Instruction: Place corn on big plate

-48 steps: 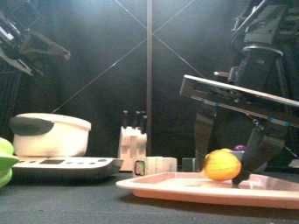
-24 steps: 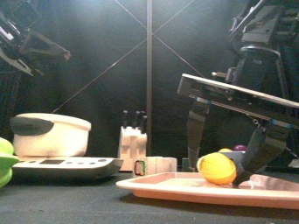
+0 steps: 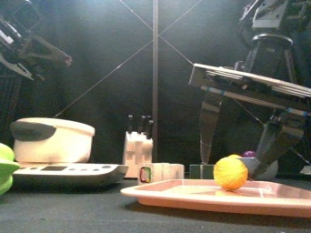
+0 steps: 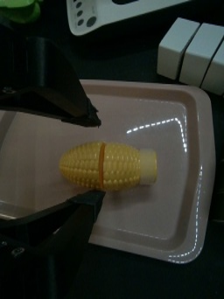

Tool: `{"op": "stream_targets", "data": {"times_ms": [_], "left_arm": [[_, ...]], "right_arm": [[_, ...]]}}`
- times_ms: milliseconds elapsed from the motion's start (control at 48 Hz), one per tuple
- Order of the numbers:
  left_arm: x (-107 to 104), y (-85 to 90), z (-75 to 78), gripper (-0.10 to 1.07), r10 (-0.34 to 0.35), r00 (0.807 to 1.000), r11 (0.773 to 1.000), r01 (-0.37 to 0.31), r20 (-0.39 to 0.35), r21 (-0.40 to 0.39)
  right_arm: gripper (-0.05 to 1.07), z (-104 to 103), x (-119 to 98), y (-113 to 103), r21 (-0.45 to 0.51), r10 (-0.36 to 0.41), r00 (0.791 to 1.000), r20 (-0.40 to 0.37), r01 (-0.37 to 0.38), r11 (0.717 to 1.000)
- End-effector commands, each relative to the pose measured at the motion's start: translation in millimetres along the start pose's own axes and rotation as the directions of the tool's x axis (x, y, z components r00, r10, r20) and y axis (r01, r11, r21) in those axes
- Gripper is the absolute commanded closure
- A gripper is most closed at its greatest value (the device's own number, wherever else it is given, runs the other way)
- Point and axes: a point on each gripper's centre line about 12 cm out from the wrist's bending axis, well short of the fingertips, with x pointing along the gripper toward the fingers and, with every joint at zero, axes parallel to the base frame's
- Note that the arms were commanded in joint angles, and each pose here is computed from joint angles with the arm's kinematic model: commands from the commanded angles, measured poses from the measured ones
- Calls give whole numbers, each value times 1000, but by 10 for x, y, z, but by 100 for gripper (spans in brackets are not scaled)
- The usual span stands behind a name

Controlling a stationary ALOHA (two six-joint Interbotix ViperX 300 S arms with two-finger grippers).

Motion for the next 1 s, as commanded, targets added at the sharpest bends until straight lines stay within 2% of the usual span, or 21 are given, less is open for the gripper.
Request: {"op": "stream_targets", "data": {"times_ms": [0, 208, 438, 979], "left_arm": [[18, 14, 59, 101, 8, 1000, 1000, -8, 14, -3], [15, 21, 52, 101, 11, 1000, 1000, -11, 11, -3], [15, 32, 36, 101, 16, 1000, 1000, -16, -2, 1], [14, 74, 38, 101, 35, 999, 999, -35, -2, 0]], "right_arm": [[10, 51, -211, 70, 10, 24, 999, -42, -23, 1000], [10, 132, -338, 44, -40, 1, 999, -42, -2, 999], [10, 219, -451, 64, -67, 34, 998, -49, -37, 997], [10, 316, -492, 18, -71, 46, 998, -43, -49, 996]]}}
